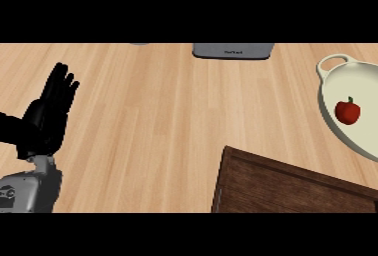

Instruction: Pick the bell pepper from the tray and place it in the pot

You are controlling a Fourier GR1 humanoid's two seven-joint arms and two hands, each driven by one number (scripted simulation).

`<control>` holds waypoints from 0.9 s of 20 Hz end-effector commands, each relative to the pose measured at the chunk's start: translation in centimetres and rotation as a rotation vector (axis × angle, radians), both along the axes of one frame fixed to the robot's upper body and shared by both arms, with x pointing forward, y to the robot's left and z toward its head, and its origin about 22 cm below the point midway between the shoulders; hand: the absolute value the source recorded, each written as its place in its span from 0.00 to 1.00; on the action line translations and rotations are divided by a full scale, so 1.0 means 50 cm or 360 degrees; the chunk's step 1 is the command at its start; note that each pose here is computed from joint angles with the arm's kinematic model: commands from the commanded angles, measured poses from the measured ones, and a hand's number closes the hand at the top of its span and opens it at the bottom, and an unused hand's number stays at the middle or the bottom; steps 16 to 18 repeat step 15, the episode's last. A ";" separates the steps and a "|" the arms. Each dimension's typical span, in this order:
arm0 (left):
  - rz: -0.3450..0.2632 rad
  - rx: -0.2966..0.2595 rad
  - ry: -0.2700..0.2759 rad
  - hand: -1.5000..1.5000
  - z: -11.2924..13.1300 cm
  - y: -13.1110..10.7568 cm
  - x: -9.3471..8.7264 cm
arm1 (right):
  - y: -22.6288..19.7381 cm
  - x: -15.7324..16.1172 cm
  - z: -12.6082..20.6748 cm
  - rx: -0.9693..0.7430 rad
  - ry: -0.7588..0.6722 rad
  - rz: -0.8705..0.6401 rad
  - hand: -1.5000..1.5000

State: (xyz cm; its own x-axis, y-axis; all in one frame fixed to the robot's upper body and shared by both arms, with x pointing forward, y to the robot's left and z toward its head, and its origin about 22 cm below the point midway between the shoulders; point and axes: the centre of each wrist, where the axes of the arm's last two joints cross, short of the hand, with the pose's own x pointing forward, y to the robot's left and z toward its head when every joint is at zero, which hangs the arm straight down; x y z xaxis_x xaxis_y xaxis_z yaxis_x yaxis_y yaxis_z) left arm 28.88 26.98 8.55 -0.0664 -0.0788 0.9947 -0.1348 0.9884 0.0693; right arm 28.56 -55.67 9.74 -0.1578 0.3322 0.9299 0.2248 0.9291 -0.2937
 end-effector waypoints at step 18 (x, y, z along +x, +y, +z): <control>0.0009 -0.0018 0.0005 0.50 -0.001 0.001 -0.001 | -0.099 -0.126 0.051 0.0040 0.0017 0.0104 0.00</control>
